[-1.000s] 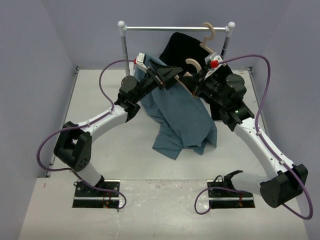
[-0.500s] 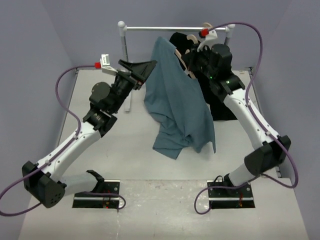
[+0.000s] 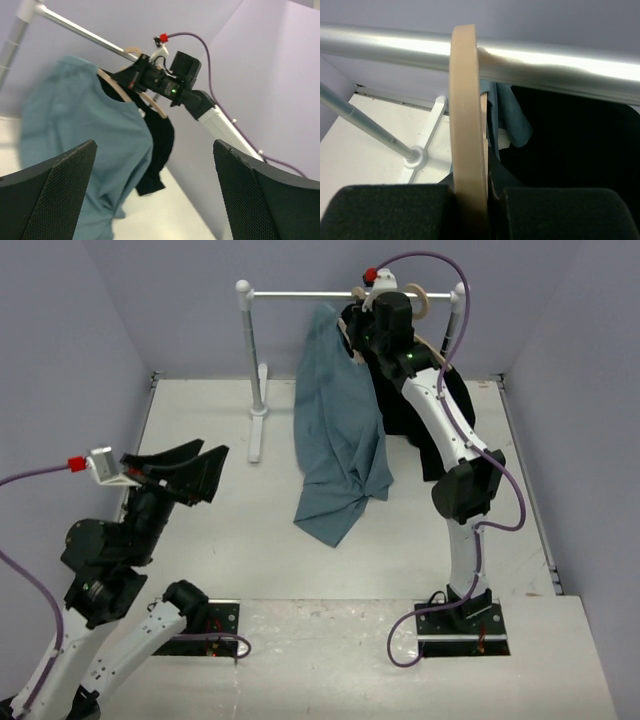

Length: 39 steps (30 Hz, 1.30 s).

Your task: Place the t-shirt on the hanger

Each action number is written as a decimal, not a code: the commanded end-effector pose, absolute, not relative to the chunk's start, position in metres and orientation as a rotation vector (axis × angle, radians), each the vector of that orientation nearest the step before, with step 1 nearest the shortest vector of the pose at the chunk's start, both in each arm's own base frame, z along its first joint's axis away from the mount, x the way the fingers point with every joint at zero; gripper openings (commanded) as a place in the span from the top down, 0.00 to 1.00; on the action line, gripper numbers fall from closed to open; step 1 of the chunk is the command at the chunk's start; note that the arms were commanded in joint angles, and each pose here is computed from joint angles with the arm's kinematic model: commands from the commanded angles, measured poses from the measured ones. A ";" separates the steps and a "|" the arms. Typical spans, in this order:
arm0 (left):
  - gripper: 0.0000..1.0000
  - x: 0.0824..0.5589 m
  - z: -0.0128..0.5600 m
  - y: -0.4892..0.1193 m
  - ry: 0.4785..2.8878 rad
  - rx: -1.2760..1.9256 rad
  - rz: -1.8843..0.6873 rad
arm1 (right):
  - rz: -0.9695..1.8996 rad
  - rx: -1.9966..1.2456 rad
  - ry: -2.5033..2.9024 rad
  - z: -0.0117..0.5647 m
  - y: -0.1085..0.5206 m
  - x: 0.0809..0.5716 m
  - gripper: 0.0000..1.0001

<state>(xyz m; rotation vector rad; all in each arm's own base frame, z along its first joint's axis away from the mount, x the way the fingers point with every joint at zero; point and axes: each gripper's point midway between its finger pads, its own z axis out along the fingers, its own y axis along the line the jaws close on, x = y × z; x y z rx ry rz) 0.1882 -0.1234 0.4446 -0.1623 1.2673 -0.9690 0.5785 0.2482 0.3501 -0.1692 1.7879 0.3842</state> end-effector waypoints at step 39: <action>0.00 0.228 0.255 -0.030 1.733 -0.276 -0.132 | 0.295 -0.007 1.666 0.394 0.143 0.352 0.01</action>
